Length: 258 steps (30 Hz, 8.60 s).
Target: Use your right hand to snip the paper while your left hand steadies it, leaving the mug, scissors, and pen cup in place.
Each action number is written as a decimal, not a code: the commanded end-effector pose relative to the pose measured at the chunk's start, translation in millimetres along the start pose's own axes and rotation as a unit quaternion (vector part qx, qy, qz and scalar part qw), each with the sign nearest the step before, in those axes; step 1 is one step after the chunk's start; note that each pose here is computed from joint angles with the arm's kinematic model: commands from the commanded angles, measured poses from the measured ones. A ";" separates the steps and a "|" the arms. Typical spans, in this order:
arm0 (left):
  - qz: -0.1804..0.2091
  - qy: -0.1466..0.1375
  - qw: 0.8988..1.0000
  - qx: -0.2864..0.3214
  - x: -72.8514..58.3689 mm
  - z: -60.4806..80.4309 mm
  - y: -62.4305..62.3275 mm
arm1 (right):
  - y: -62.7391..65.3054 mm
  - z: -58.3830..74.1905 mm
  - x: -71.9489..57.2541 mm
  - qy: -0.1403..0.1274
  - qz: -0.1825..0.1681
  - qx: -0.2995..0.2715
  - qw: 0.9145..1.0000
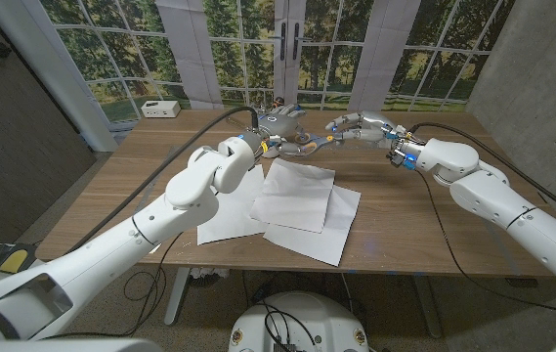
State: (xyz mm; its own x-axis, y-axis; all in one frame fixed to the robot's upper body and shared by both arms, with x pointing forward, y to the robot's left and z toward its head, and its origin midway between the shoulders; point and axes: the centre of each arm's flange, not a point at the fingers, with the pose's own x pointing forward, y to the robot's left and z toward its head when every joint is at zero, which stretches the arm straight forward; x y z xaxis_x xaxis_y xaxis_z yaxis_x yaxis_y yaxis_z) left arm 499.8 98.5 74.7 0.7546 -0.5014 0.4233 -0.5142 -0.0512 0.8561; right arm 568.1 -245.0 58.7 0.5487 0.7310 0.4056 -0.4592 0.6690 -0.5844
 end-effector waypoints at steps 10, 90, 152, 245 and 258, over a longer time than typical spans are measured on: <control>-0.013 -0.007 1.000 -0.008 9.3 3.4 -13.2 | -0.6 2.6 -0.4 -0.003 -0.007 -0.009 1.000; 0.087 -0.005 0.995 -0.046 3.3 20.0 -26.2 | -0.9 6.1 -4.2 -0.025 0.008 0.061 0.998; 0.123 0.009 0.953 -0.278 1.0 -0.5 -48.8 | -9.2 2.5 -10.2 -0.031 0.006 0.102 0.994; 0.199 -0.145 0.774 -0.583 11.4 -19.1 -68.8 | -28.5 -27.8 -24.8 -0.044 -0.068 0.248 0.965; 0.217 -0.154 0.705 -0.657 17.1 -15.3 -76.4 | -25.5 -28.0 -25.0 -0.047 -0.084 0.249 0.964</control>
State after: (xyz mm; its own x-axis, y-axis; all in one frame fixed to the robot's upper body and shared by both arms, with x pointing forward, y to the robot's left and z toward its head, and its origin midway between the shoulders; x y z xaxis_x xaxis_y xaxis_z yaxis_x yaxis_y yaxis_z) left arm 553.5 109.9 25.3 0.4286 -0.4442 0.7867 0.2254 0.8958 0.3830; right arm 586.7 -285.3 44.7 0.5820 0.6189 0.5275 -0.6753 0.7292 -0.1105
